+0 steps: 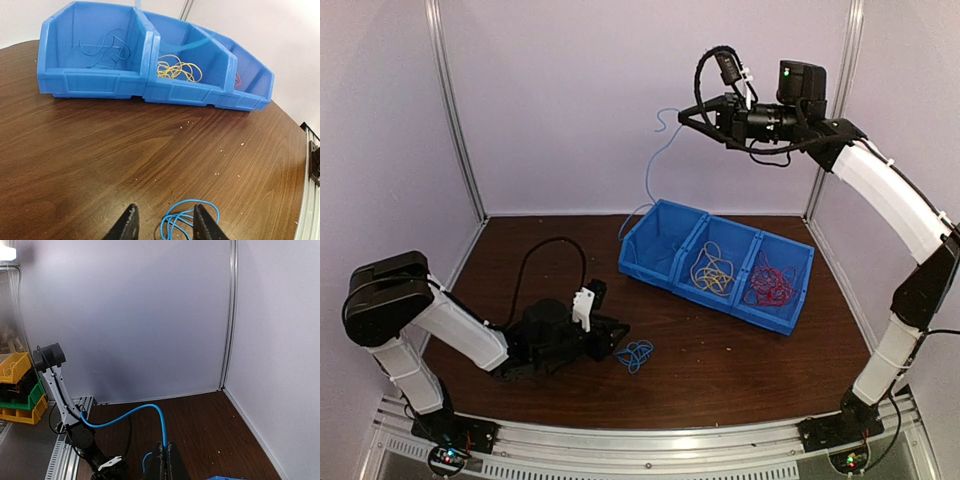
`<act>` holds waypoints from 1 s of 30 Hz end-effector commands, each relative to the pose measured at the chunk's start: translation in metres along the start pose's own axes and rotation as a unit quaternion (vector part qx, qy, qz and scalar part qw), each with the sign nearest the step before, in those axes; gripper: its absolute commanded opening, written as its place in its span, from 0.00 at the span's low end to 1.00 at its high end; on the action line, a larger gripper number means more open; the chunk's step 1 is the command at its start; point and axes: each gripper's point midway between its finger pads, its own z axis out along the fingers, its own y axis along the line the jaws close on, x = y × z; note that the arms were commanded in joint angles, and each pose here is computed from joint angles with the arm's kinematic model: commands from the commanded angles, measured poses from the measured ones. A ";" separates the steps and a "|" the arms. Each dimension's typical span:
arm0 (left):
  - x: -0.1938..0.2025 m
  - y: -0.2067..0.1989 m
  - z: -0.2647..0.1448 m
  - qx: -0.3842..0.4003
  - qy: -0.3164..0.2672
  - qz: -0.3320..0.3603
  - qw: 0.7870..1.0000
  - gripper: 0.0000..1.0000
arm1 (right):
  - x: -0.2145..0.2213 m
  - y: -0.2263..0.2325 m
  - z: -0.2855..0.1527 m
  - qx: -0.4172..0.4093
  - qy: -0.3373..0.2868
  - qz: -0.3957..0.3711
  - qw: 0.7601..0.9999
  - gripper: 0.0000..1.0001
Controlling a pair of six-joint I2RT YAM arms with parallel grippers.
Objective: Untangle the cables
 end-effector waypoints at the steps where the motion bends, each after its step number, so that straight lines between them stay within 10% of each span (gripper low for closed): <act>1: -0.002 0.001 -0.013 -0.011 -0.001 -0.011 1.000 0.42 | 0.014 -0.031 0.002 0.069 0.018 -0.017 0.997 0.00; 30: -0.014 0.032 -0.073 -0.093 -0.018 -0.023 0.995 0.49 | 0.025 -0.136 0.013 0.223 0.021 -0.067 0.972 0.00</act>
